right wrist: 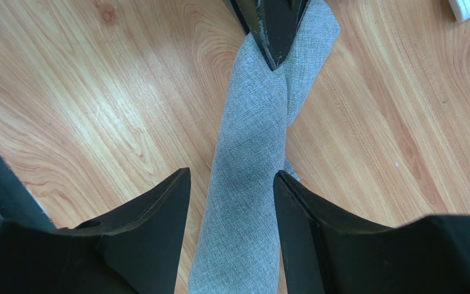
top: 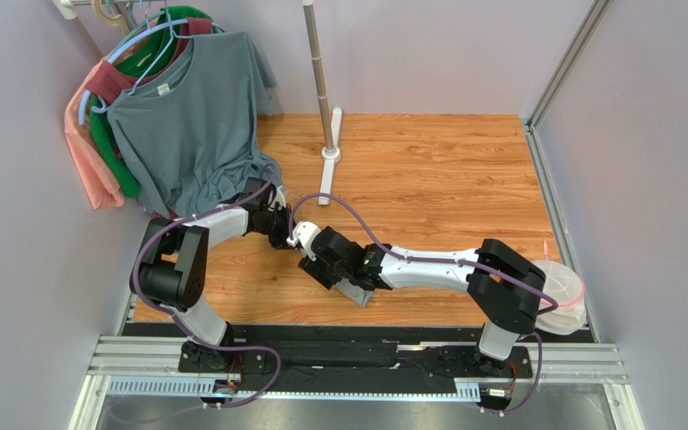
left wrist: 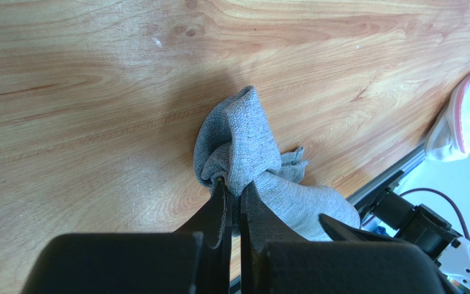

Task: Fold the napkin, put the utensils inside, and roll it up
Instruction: Roll the napkin with the utensil

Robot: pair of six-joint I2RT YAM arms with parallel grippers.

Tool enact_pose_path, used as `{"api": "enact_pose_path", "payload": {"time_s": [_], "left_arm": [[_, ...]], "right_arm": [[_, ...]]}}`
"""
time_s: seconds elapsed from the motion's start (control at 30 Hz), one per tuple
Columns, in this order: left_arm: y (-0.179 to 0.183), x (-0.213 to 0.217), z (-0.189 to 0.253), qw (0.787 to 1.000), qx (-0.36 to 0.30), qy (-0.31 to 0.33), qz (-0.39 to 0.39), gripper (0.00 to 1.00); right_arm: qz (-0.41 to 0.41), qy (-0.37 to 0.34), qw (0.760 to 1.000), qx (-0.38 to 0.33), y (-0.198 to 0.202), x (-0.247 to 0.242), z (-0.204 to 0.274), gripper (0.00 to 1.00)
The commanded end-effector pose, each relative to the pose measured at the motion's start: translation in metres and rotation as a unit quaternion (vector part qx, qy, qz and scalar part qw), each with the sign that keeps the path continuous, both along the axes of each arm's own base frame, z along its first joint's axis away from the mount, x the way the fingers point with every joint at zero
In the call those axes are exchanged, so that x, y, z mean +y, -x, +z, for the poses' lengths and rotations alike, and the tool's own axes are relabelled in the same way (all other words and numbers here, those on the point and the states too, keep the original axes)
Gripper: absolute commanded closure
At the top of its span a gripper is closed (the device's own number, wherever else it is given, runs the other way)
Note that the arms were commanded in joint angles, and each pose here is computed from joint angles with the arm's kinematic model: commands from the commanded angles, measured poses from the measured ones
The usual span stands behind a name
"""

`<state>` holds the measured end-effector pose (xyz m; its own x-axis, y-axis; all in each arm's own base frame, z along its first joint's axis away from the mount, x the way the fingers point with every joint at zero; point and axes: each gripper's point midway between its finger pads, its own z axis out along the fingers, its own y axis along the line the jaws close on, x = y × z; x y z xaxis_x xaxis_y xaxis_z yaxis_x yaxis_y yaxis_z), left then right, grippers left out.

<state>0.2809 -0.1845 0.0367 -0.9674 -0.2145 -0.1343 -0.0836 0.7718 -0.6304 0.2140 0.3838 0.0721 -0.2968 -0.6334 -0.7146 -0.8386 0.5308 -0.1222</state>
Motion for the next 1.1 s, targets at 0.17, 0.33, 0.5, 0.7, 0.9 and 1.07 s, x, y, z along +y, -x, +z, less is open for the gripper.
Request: {"api": "enact_pose_path", "payload": {"time_s": [0.17, 0.33, 0.5, 0.7, 0.9, 1.07], "left_arm": [[-0.002, -0.002, 0.006, 1.0, 0.002, -0.001, -0.013, 1.0], [-0.002, -0.003, 0.007, 1.0, 0.001, 0.002, -0.014, 1.0], [-0.004, -0.004, 0.009, 1.0, -0.001, 0.006, -0.016, 1.0], [-0.005, -0.006, 0.014, 1.0, -0.007, 0.011, -0.019, 1.0], [-0.013, -0.007, 0.033, 0.999, -0.04, 0.02, -0.014, 0.6], [-0.026, 0.012, 0.053, 0.997, -0.072, -0.004, 0.022, 0.26]], "right_arm": [[0.001, 0.024, 0.999, -0.034, 0.0, 0.005, -0.022, 0.46], [-0.018, 0.049, 0.998, -0.038, -0.005, -0.002, -0.038, 0.47], [-0.039, 0.077, 0.996, -0.037, -0.009, -0.012, -0.059, 0.48], [-0.062, 0.103, 0.992, -0.027, -0.011, -0.024, -0.073, 0.49], [-0.081, 0.1, 0.991, 0.022, -0.005, -0.039, -0.086, 0.69], [-0.077, 0.05, 0.992, 0.091, 0.001, -0.041, -0.077, 0.79]]}}
